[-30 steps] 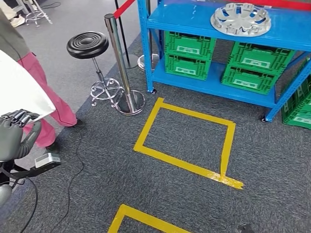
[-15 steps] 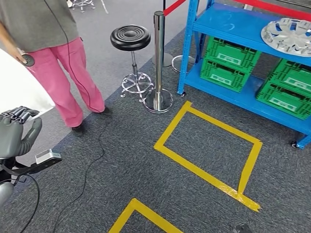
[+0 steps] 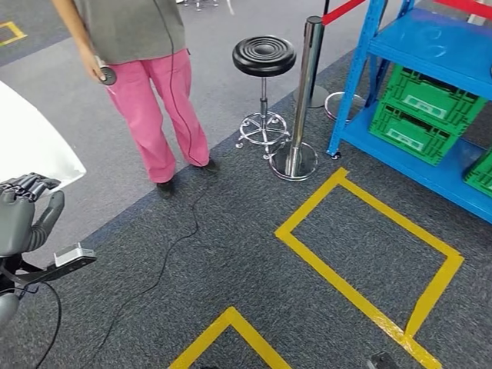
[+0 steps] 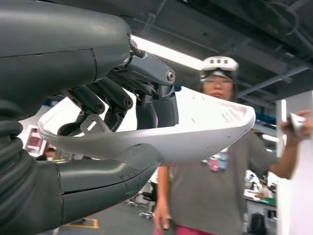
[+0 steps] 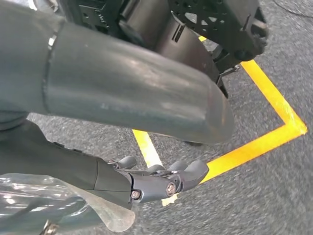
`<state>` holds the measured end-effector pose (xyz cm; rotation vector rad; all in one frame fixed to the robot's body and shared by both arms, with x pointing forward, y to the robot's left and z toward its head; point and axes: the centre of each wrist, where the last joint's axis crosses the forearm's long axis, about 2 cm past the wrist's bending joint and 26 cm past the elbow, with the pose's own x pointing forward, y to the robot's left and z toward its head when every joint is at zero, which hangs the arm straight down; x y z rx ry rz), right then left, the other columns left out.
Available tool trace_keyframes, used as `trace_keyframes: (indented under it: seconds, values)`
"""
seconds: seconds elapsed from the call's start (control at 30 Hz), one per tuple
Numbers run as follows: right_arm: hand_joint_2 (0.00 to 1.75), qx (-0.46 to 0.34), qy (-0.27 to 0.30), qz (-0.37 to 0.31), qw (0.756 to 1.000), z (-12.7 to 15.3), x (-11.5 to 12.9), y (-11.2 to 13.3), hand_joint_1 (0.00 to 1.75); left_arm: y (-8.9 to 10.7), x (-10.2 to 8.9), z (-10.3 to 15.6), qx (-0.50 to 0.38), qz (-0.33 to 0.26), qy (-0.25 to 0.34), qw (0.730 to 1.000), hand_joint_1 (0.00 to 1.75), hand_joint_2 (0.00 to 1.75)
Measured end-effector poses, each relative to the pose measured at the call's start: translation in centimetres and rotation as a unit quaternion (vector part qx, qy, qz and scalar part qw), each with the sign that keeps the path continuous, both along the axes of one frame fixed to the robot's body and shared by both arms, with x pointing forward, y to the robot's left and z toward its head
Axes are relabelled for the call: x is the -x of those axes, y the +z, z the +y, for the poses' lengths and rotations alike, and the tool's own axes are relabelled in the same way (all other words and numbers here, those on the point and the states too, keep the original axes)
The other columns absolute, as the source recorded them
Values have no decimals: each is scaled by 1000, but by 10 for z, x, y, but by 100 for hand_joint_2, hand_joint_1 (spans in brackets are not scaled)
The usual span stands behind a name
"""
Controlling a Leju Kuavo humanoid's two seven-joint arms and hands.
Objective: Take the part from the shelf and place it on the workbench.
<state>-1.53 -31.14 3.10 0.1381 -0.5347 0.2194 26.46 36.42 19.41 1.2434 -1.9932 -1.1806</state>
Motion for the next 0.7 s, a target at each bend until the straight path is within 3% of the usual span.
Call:
trace_keyframes:
  seconds: [0.3, 0.7]
  values:
    - [0, 3, 18, -3, 1000, 2, -4, -3, 0, 0, 1, 3, -5, -11, -3, 1000, 175, 175]
    - [0, 16, 24, 9, 1000, 0, 8, -3, 0, -3, 1, -3, 5, -7, 4, 1000, 175, 175]
